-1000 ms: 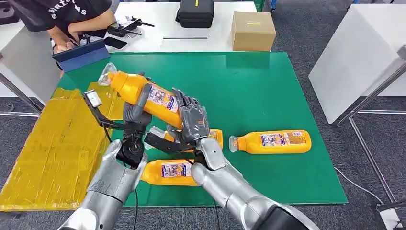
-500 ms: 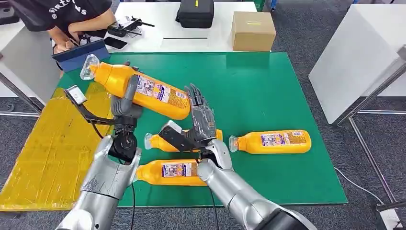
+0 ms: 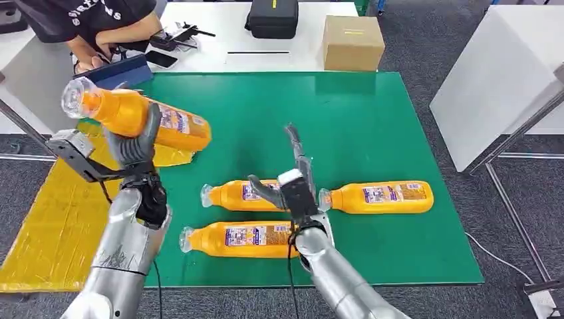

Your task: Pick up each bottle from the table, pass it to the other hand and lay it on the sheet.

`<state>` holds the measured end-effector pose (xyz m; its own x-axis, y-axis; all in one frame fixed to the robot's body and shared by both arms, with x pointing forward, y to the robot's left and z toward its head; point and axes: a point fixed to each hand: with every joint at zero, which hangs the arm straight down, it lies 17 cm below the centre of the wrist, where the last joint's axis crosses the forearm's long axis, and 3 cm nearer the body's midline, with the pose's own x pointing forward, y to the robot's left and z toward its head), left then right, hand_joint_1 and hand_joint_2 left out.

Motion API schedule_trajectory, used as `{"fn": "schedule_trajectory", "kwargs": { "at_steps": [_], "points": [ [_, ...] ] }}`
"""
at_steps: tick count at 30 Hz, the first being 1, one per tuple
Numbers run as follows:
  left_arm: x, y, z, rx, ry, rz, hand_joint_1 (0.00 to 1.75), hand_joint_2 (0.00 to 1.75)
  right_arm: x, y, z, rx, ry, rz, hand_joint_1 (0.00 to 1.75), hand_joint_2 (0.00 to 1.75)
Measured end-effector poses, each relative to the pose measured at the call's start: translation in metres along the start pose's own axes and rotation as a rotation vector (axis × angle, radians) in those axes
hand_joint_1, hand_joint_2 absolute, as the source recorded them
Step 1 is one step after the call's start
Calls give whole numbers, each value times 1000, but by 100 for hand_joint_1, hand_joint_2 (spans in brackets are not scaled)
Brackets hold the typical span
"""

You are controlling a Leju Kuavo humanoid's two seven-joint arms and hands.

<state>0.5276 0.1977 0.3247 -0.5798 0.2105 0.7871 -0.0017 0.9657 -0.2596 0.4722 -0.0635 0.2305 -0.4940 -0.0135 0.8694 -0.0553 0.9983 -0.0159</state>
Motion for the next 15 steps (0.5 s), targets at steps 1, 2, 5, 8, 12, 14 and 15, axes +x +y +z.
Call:
{"fn": "schedule_trajectory", "kwargs": {
  "at_steps": [1,2,5,8,12,14,15],
  "points": [
    [1,4,1,-15,-20,-78,175,175,10,-13,4,-22,-22,-15,0,175],
    [0,7,3,-25,-35,-143,175,175,18,-24,9,-41,-35,-22,0,175],
    [-1,16,6,-60,-85,-354,175,175,45,-64,26,-106,-97,-10,0,175],
    [-6,31,11,-86,-124,-529,175,175,64,-108,46,-170,-123,27,0,175],
    [-15,44,17,-124,-164,-766,175,175,81,-148,59,-212,-141,66,0,175],
    [-17,43,20,-151,-201,-914,175,175,90,-164,58,-238,-159,81,0,175],
    [-20,41,23,-174,-222,-985,175,175,94,-173,58,-256,-167,91,0,175]
  ]
}}
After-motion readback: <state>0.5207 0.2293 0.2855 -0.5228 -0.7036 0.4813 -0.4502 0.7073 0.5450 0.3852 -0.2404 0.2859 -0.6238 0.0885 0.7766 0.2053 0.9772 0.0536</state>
